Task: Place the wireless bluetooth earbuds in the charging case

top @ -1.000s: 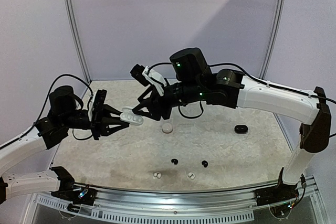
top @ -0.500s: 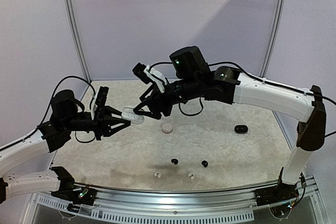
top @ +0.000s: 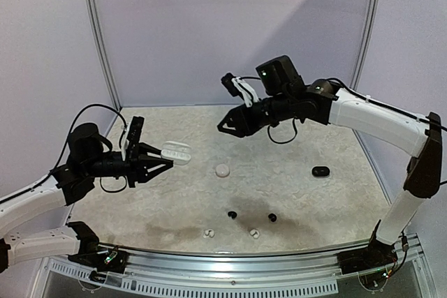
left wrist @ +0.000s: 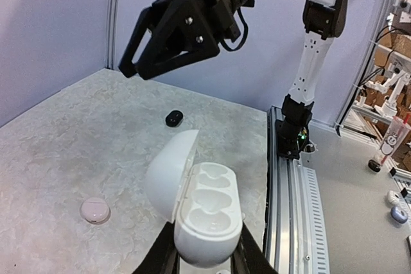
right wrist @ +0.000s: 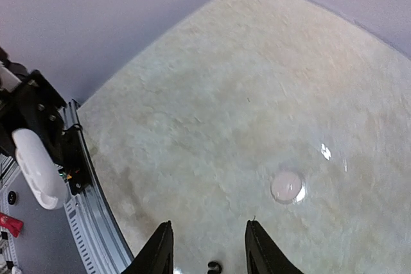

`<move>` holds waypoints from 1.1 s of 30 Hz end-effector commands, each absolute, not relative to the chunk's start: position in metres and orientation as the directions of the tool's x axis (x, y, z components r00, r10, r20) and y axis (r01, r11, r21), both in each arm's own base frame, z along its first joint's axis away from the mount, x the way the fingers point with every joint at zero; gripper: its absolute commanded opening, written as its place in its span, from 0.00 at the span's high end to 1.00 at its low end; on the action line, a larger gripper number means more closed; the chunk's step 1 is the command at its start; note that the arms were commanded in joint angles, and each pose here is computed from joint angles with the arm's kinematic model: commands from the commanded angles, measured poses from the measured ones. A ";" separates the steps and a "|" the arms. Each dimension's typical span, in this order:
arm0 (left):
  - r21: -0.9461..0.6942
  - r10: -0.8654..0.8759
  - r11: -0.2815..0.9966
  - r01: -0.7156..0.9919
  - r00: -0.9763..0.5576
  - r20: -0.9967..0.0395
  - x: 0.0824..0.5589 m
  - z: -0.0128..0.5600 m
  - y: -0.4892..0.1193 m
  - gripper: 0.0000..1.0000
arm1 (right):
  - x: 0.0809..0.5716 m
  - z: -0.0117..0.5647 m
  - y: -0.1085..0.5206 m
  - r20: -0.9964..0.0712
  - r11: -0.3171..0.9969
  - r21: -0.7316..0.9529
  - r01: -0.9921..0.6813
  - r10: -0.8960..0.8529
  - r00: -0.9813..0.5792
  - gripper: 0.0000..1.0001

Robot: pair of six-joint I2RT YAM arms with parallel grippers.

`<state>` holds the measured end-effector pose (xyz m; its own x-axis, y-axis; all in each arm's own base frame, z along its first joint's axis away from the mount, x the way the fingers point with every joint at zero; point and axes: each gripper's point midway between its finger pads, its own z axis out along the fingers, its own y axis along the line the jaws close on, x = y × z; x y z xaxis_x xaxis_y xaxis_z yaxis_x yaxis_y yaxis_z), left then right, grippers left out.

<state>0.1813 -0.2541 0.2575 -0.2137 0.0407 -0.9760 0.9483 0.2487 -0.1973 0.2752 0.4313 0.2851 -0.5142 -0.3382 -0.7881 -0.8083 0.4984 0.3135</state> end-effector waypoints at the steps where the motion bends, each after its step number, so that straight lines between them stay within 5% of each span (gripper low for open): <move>1: -0.179 0.029 0.270 0.946 -0.194 -0.981 0.183 0.255 -0.249 1.00 | 0.251 0.207 0.377 -0.551 0.693 0.331 -0.640 -0.409 -0.728 0.63; 8: -0.170 0.032 0.262 0.950 -0.184 -0.982 0.176 0.249 -0.246 1.00 | 0.187 0.096 0.336 -0.242 0.785 0.285 -0.550 -0.496 -0.834 0.71; 33: -0.166 0.036 0.237 0.957 -0.179 -0.983 0.169 0.250 -0.245 1.00 | 0.129 0.013 0.335 -0.130 0.783 0.293 -0.549 -0.536 -0.834 0.75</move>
